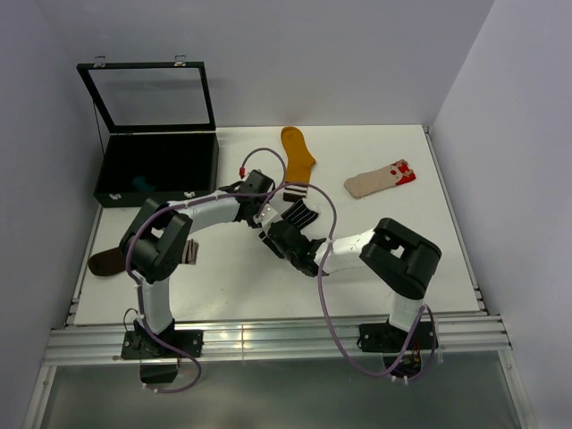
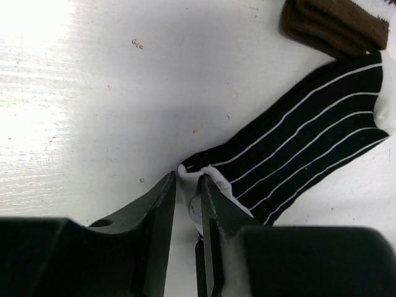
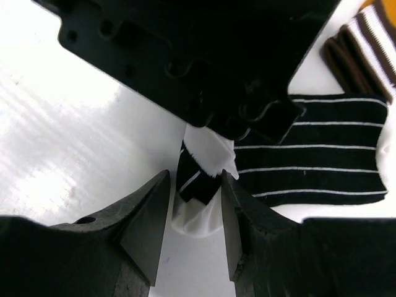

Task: Roll the socks
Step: Roll the sock at the center of the board.

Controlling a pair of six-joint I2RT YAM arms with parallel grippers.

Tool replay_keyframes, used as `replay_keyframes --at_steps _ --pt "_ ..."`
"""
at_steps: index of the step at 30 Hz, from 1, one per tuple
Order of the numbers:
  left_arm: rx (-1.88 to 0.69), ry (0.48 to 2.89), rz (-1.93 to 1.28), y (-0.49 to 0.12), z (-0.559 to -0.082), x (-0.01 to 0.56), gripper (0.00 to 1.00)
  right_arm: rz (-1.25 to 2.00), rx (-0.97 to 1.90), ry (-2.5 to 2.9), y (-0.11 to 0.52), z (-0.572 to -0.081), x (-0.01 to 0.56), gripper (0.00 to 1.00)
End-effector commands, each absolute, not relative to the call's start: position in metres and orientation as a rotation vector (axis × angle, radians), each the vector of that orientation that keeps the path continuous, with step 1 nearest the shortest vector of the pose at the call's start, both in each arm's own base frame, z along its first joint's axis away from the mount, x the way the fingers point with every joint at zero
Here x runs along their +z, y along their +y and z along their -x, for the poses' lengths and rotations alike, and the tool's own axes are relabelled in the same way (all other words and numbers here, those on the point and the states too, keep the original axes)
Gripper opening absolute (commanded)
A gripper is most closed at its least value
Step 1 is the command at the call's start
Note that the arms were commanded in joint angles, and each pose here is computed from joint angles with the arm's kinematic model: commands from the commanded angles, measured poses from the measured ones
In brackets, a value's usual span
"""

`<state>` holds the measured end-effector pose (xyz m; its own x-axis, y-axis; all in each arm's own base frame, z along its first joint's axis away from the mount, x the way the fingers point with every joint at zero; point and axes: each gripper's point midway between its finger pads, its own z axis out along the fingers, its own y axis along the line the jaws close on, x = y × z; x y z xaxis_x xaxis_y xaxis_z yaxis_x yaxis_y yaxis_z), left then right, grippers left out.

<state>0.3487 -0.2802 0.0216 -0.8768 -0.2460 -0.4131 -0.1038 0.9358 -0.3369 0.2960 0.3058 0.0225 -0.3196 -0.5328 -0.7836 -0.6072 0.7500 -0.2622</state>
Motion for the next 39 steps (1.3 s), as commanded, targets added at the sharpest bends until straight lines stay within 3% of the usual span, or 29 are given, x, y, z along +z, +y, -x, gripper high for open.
replay_keyframes --at_steps 1,3,7,9,14,22,31,39 --pt "-0.290 2.733 0.211 -0.264 -0.328 -0.009 0.29 0.833 0.093 1.969 0.318 -0.306 0.028 0.46" --pt "-0.288 2.732 0.213 -0.264 -0.328 -0.009 0.29 0.824 0.067 2.003 0.310 -0.304 0.021 0.45" --pt "-0.290 2.732 0.219 -0.264 -0.327 -0.008 0.30 0.722 0.100 2.118 0.293 -0.291 0.007 0.28" --pt "-0.295 2.726 0.230 -0.264 -0.328 -0.007 0.30 0.697 0.137 2.143 0.287 -0.285 0.007 0.14" --pt "-0.326 2.688 0.281 -0.265 -0.331 0.007 0.32 0.611 0.391 2.214 0.288 -0.278 0.012 0.00" --pt "-0.346 2.539 0.436 -0.247 -0.339 0.044 0.52 0.476 0.932 2.275 0.316 -0.268 0.045 0.00" --pt "-0.468 2.469 0.524 -0.236 -0.321 0.063 0.56 0.140 1.416 2.335 0.315 -0.277 0.054 0.00" --pt "-0.587 2.468 0.550 -0.250 -0.318 0.064 0.58 -0.184 1.523 2.403 0.291 -0.278 0.022 0.00"
